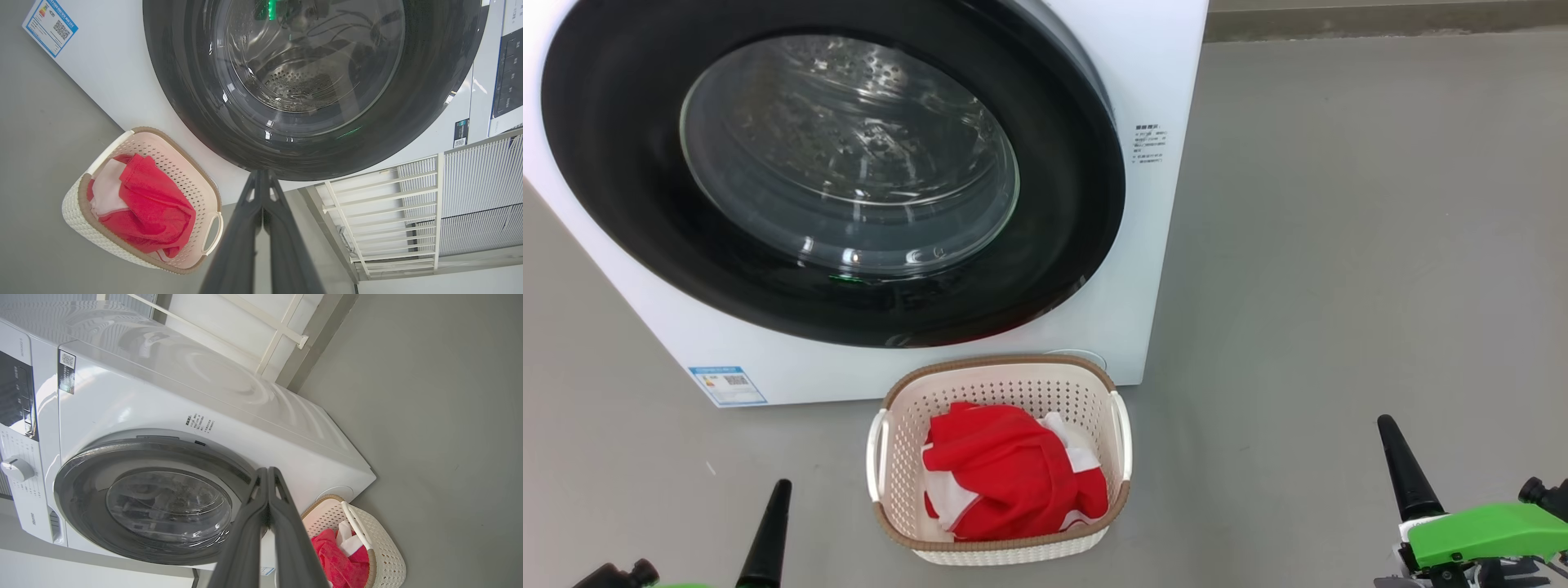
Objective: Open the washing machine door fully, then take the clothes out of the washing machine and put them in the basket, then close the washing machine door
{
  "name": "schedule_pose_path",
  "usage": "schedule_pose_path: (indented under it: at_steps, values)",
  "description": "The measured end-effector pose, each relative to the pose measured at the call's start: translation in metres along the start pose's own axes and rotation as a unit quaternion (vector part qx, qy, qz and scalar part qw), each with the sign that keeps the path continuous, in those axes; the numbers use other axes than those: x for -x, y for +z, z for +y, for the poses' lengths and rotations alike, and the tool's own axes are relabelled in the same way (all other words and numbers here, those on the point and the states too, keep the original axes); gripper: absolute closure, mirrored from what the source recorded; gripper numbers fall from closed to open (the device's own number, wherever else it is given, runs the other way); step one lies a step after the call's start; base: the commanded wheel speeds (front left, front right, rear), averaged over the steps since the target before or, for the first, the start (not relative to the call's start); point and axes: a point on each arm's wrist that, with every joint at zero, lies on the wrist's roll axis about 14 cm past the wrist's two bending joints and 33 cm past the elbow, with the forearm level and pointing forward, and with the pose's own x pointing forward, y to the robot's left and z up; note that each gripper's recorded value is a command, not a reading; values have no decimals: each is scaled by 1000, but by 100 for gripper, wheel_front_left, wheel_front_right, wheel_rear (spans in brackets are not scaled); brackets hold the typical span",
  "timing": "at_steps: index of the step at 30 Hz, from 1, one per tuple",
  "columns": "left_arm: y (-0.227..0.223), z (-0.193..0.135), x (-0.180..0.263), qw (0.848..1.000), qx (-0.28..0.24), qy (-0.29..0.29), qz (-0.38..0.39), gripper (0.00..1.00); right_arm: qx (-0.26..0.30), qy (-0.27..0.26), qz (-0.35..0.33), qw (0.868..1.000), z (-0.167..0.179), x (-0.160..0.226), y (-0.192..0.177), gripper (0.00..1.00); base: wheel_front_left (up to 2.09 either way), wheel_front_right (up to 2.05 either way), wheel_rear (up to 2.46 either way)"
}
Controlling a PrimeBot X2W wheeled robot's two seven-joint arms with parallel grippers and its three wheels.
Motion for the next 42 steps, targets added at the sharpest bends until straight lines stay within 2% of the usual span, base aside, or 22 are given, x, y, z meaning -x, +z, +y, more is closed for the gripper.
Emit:
schedule_pose_path:
  at_steps: [18,33,42]
  values:
    - [-2,-15,-5,995,93,-20,7,100,-90,16,-1,996,9,0,8,100,0,0,0]
    - [-2,-32,-9,982,181,-46,14,100,-168,38,-1,985,21,-1,16,100,0,0,0]
    - [-2,-34,-9,979,195,-49,15,100,-189,49,-1,981,28,-3,20,100,0,0,0]
